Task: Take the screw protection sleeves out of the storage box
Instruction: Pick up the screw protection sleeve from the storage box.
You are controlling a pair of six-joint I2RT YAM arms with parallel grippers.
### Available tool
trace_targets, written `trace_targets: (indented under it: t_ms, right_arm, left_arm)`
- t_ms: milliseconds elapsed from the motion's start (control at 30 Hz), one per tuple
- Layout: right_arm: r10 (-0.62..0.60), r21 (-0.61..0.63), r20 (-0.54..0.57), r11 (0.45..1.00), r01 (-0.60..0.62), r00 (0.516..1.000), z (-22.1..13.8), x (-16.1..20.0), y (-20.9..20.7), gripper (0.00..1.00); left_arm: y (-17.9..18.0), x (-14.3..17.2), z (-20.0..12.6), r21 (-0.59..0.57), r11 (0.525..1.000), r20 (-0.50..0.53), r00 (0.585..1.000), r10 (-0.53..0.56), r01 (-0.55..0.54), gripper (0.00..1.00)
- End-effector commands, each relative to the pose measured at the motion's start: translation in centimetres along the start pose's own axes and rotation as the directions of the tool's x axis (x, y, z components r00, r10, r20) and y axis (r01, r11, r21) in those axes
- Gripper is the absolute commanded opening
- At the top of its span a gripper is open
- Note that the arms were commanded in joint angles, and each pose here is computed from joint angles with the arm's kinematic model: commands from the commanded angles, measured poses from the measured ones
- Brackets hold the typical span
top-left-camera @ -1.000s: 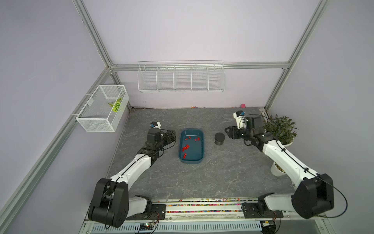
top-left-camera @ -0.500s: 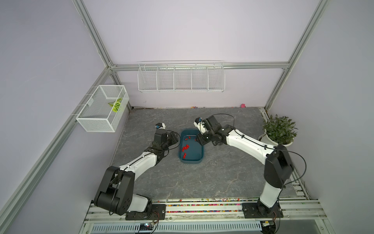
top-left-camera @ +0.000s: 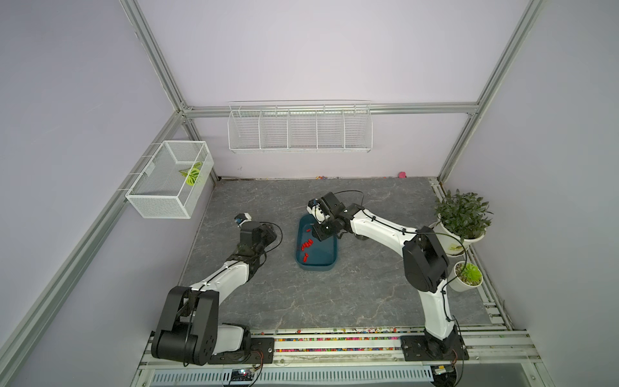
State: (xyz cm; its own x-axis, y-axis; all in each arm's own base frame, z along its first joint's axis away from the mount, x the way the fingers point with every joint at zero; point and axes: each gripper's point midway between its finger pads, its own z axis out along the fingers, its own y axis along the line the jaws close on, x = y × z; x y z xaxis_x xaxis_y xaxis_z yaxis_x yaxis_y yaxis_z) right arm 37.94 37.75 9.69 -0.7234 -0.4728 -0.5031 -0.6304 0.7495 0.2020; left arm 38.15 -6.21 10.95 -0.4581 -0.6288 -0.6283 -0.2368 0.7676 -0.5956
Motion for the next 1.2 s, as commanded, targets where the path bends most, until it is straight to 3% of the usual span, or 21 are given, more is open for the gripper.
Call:
trace_targets:
  t_ms: [0,700,1167]
  right_arm:
    - [-0.005,-0.022,-0.034,1.0,0.004,0.999,1.6,0.6,0.3,0.35]
    - [0.028,0.001,-0.103,1.0,-0.028,0.994,5.3,1.7,-0.2,0.3]
    - [0.03,0.011,-0.124,1.0,-0.029,0.992,6.4,2.0,-0.5,0.3]
  left_arm:
    - [0.4,0.5,0.4,0.051,0.996,-0.033,0.997,-0.076,0.078,0.53]
    - [-1.5,1.4,1.7,0.117,0.992,-0.099,0.994,-0.039,0.051,0.54]
    - [-4.1,2.7,2.5,0.141,0.99,-0.134,0.99,0.047,-0.028,0.54]
